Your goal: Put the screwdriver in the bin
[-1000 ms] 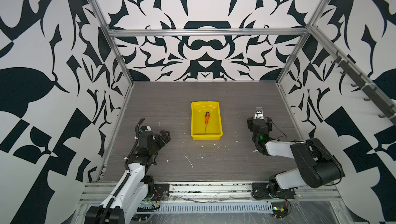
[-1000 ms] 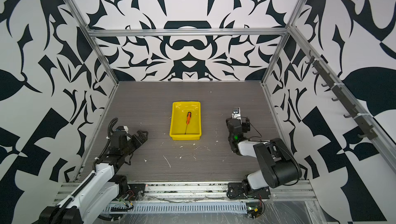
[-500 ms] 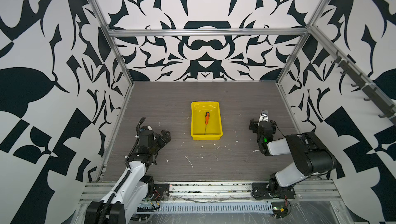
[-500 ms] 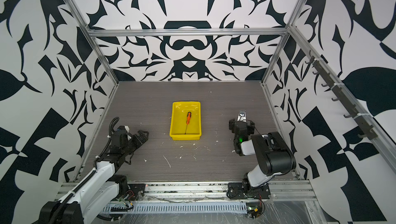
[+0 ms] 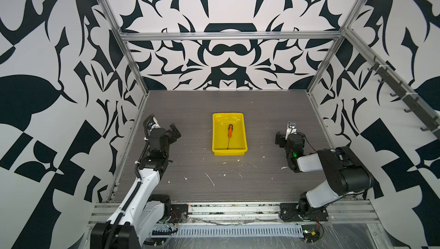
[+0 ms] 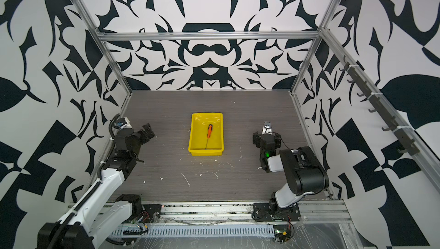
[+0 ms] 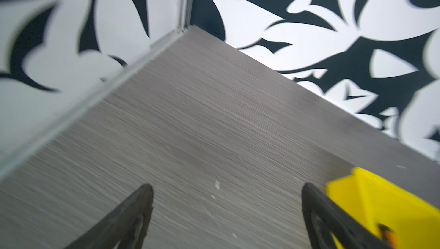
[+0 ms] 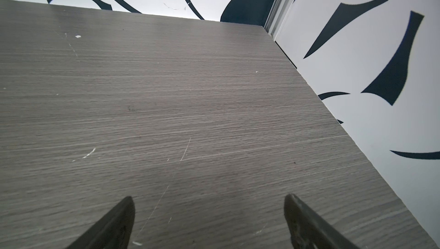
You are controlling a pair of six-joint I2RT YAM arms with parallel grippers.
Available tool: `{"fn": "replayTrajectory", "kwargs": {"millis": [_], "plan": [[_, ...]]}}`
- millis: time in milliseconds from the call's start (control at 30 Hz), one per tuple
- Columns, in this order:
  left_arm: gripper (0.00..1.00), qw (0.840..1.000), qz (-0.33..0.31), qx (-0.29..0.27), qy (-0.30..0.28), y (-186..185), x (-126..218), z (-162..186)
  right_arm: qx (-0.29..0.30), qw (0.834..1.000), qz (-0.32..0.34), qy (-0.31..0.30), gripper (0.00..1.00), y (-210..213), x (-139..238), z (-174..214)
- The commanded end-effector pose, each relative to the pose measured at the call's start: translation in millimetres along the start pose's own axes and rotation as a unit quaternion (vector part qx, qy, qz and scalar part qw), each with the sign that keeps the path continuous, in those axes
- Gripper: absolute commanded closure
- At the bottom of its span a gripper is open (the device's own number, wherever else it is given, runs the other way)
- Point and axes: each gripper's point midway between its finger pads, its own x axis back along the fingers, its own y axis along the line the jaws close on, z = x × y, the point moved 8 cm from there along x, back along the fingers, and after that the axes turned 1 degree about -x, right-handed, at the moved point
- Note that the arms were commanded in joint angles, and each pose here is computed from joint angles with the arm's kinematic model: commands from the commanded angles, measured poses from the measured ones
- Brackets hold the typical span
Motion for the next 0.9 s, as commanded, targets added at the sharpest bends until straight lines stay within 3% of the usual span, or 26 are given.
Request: {"fn": "replayTrajectory", "kwargs": {"millis": [0,267,633,867], "plan": [[0.00,0.994,-0.047,-0.089,-0.033,10.6,-13.3,10.9,-0.005,1.000,-0.003,-0.025,0.00,1.4,-2.1,-15.2],[0.00,0.991,-0.026,-0.119,-0.050,17.1,-22.6,43.3,-0.006,1.000,-0.004,-0.026,0.00,1.5,-2.1,-15.6],[0.00,0.988,-0.017,-0.113,-0.106,15.1,-28.0,41.3,-0.005,1.000,-0.004,-0.027,0.00,1.5,-2.2,-15.9],[0.00,0.985,-0.019,-0.146,-0.091,9.4,-44.1,42.9,-0.006,1.000,-0.004,-0.026,0.00,1.8,-2.1,-15.7]]}}
